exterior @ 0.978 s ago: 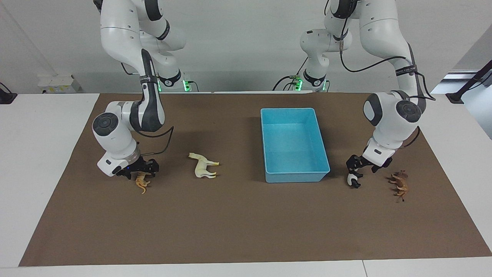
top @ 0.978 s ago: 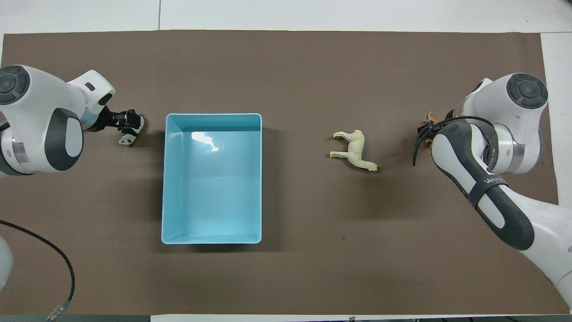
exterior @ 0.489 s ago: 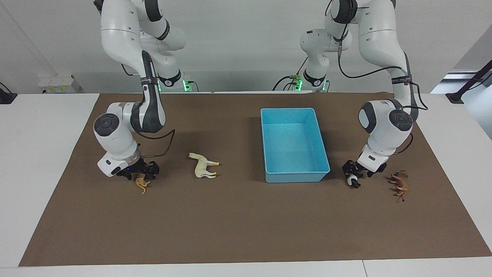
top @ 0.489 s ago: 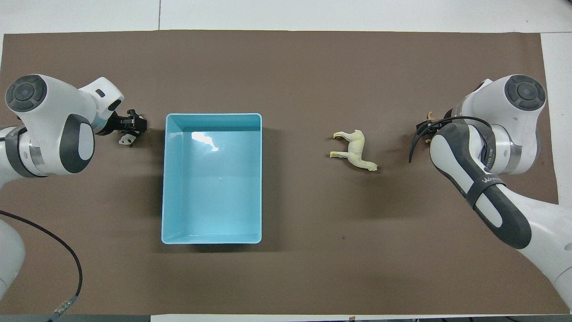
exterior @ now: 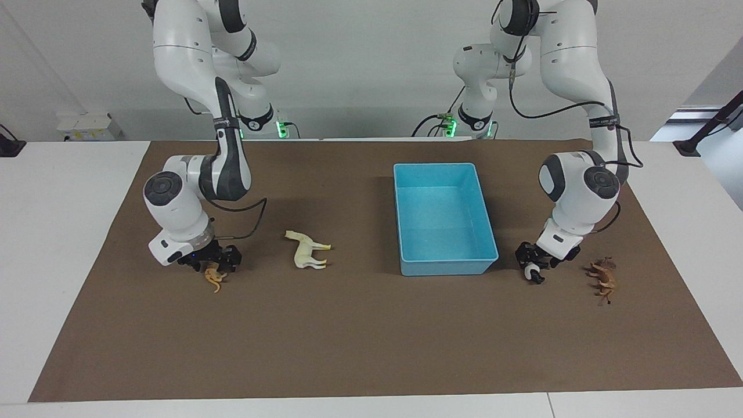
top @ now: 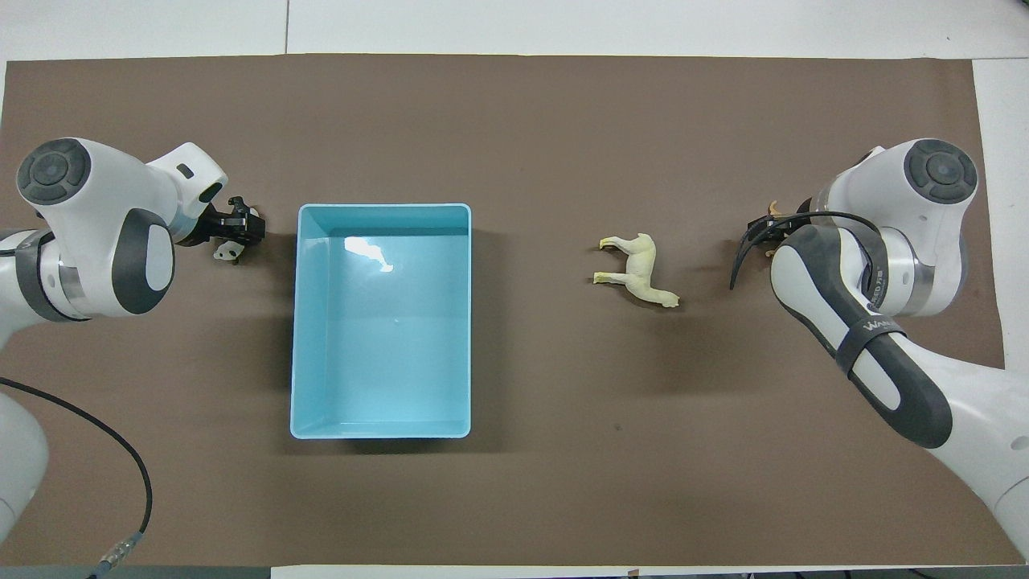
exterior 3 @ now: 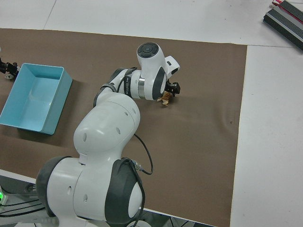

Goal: Put all toys into storage box
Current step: 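Grasp the black-and-white panda with the left gripper and lift it, then drop the panda into the box while the right gripper lifts the tiger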

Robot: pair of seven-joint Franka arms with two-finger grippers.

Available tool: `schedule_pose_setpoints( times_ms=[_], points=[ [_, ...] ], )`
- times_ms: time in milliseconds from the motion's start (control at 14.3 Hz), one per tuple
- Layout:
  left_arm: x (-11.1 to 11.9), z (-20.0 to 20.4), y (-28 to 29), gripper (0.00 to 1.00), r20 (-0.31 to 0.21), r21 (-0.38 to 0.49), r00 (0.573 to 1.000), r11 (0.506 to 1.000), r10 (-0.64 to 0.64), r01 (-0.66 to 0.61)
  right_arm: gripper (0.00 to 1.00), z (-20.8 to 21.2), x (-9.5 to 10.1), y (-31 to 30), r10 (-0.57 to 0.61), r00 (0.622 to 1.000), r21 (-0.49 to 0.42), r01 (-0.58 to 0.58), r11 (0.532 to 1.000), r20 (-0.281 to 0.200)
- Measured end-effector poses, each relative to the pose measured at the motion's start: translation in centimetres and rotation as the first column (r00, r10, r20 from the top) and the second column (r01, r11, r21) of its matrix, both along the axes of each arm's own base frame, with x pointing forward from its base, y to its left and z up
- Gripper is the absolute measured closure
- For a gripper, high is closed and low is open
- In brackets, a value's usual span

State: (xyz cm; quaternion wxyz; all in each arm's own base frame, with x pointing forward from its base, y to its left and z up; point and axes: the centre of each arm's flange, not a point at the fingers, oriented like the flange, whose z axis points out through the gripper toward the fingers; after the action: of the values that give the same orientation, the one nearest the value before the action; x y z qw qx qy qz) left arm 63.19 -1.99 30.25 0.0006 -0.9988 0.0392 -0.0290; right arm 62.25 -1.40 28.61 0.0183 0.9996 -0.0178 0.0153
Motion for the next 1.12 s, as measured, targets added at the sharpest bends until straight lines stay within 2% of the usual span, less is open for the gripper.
schedule_pose_setpoints(
  times_ms=[70,140,279,349,559,699,908,1118],
  points=[
    [0.0,0.1,0.0,0.35,0.001,0.000,1.000,1.000,0.001,-0.001,0.04,-0.1,0.0,0.0,-0.002,1.000,0.000,0.002,1.000,0.001],
    [0.0,0.1,0.1,0.36,0.002,0.000,1.000,1.000,0.001,-0.001,0.13,-0.1,0.0,-0.1,-0.006,1.000,0.000,0.006,1.000,0.006],
    [0.0,0.1,0.1,0.38,0.001,0.000,1.000,1.000,0.001,-0.001,0.39,0.0,0.1,-0.4,-0.024,0.999,0.003,0.023,1.000,0.034],
    [0.0,0.2,0.0,0.39,-0.002,0.000,1.000,1.000,0.001,-0.001,0.44,0.1,0.2,-0.5,-0.045,0.998,0.006,0.045,0.999,0.042],
    [0.0,0.7,-0.3,0.40,-0.034,0.000,0.999,1.000,0.011,-0.011,0.44,0.0,0.2,-0.5,-0.076,0.996,0.009,0.076,0.997,0.047],
    [0.4,2.8,-0.8,0.43,-0.068,0.000,0.997,0.999,0.037,-0.037,0.44,0.0,0.2,-0.4,-0.076,0.996,0.009,0.076,0.997,0.047],
    [-0.4,8.7,-2.2,0.44,-0.114,-0.023,0.988,0.994,0.102,-0.105,0.44,0.2,0.3,-0.2,-0.073,0.996,0.009,0.073,0.997,0.046],
    [-3.0,15.3,-5.9,0.44,-0.173,-0.030,0.970,0.983,0.172,-0.180,0.44,3.1,1.1,0.3,-0.067,0.998,0.011,0.067,0.998,0.015]
  ],
)
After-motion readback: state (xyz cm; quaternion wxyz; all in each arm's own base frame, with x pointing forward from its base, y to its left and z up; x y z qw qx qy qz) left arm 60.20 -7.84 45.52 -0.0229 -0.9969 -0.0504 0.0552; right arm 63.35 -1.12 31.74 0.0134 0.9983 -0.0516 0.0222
